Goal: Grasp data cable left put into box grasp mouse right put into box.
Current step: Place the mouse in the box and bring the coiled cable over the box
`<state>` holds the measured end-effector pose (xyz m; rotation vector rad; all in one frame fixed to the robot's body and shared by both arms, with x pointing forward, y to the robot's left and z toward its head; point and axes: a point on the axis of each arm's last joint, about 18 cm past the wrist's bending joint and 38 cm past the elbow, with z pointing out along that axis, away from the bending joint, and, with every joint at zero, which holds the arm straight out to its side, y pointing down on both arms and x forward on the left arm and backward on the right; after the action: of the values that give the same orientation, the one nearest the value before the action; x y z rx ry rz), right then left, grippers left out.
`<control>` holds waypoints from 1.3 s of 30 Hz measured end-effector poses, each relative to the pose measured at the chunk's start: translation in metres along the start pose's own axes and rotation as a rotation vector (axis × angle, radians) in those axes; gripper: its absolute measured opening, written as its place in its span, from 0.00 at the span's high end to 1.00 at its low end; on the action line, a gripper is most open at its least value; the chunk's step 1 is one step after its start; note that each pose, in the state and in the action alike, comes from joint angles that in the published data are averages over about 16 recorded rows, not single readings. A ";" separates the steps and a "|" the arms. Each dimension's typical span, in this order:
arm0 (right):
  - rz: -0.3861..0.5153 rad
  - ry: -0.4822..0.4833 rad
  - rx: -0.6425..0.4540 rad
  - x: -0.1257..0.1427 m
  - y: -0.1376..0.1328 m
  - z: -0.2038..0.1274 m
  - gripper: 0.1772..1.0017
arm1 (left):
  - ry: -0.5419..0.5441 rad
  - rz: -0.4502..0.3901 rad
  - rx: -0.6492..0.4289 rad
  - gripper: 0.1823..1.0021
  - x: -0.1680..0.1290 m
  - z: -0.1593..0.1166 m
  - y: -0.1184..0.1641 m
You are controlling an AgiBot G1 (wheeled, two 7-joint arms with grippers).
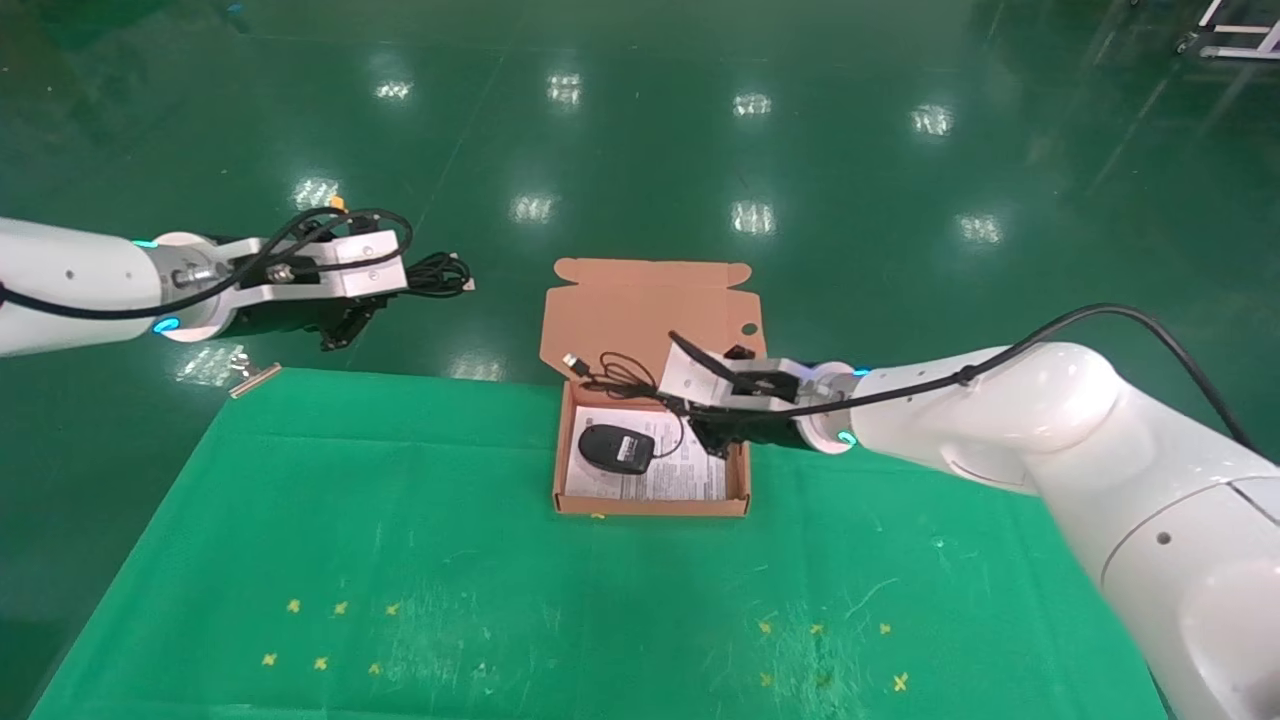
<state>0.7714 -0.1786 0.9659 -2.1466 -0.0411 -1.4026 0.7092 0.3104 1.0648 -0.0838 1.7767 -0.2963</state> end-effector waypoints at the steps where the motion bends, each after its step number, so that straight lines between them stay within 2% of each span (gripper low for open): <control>1: 0.000 -0.002 -0.002 -0.001 0.000 0.000 0.94 | 0.000 0.000 0.000 0.90 0.000 0.000 0.000; 9: -0.001 -0.011 -0.006 -0.004 0.001 0.001 0.92 | 0.001 0.001 0.000 0.90 0.000 0.000 0.000; 15: -0.012 0.001 0.004 0.001 0.003 -0.005 0.86 | 0.005 0.013 0.020 0.90 0.007 0.004 -0.007; 19: -0.022 0.023 0.014 0.010 0.009 -0.016 0.79 | 0.014 0.039 0.057 0.90 0.020 0.011 -0.020; 27: -0.060 0.095 0.034 0.038 0.029 -0.063 0.62 | 0.042 0.123 0.174 0.90 0.073 0.039 -0.063; 30: -0.074 0.121 0.038 0.047 0.036 -0.087 0.53 | 0.050 0.153 0.219 0.90 0.096 0.052 -0.083; 39: -0.106 0.180 0.032 0.055 0.040 -0.153 0.29 | 0.063 0.212 0.303 0.90 0.148 0.085 -0.134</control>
<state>0.6823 -0.2995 1.0392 -2.0092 -0.1092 -1.6396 0.7441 0.1359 0.9404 0.3310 1.7656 -0.4131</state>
